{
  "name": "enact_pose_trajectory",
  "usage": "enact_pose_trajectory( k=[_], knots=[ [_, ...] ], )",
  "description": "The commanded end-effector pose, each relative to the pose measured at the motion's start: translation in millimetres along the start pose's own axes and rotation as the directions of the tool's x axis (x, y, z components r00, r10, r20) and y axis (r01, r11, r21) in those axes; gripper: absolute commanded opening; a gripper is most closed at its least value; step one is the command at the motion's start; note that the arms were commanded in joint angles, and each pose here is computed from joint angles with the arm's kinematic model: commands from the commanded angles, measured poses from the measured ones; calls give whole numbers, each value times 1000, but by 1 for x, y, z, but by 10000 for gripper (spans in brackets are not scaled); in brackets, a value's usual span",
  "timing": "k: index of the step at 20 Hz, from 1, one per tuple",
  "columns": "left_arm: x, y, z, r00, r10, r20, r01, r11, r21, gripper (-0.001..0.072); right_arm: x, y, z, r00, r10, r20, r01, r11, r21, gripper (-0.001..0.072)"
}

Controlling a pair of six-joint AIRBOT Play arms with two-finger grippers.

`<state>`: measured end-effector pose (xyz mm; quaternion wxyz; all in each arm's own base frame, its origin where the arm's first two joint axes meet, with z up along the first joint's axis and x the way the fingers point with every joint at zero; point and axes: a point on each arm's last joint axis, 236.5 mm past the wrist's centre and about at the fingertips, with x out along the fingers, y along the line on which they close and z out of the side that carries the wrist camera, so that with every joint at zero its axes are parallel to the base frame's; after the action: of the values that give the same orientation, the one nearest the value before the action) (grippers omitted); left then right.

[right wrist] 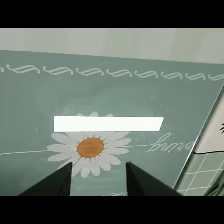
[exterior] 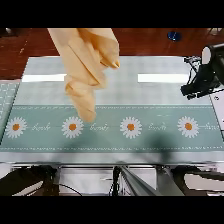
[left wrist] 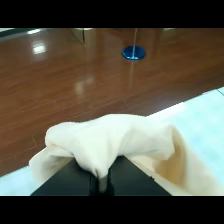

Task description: Fold the shirts.

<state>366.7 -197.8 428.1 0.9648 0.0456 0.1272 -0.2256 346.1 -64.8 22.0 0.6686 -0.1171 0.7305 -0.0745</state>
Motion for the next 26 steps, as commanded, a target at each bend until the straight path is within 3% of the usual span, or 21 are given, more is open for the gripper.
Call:
enact_pose_trajectory(
  k=[1, 4, 8, 11, 15, 18, 21, 24, 25, 26],
  knots=[
    [4, 1, -1, 999, 38, -3, -37, 997, 68, 26, -3, -11, -3, 997, 74, 32, -77, 994, 79, 394],
    [8, -6, -3, 1000, 9, -5, -8, 998, 56, 26, -6, -17, 2, 987, 134, 92, -146, 980, 132, 394],
    [43, -61, -21, 980, -193, -48, 191, 981, -42, 26, -4, -21, 5, 977, 176, 118, -194, 966, 169, 394],
    [74, -98, -41, 961, -263, -86, 260, 965, -44, 26, -4, -20, 8, 975, 183, 128, -204, 964, 169, 394],
    [112, -129, -99, 920, -294, -259, 295, 955, -38, 26, -6, -15, 16, 965, 204, 162, -230, 959, 163, 394],
    [140, -129, -199, 806, -258, -533, 282, 959, -37, 27, -8, -10, 21, 957, 225, 184, -255, 953, 161, 394],
    [153, -145, -317, 601, -273, -752, 300, 948, -104, 27, -10, -5, 25, 948, 245, 201, -277, 948, 154, 395],
    [150, -194, -367, 444, -450, -774, 404, 872, -276, 27, -12, -2, 26, 943, 261, 206, -294, 944, 152, 395],
    [152, -209, -363, 438, -512, -739, 436, 840, -324, 30, -12, -1, 26, 942, 264, 207, -298, 943, 150, 394],
    [155, -220, -352, 451, -562, -693, 467, 810, -353, 98, -12, -1, 26, 942, 265, 207, -298, 943, 150, 394]
  ],
)
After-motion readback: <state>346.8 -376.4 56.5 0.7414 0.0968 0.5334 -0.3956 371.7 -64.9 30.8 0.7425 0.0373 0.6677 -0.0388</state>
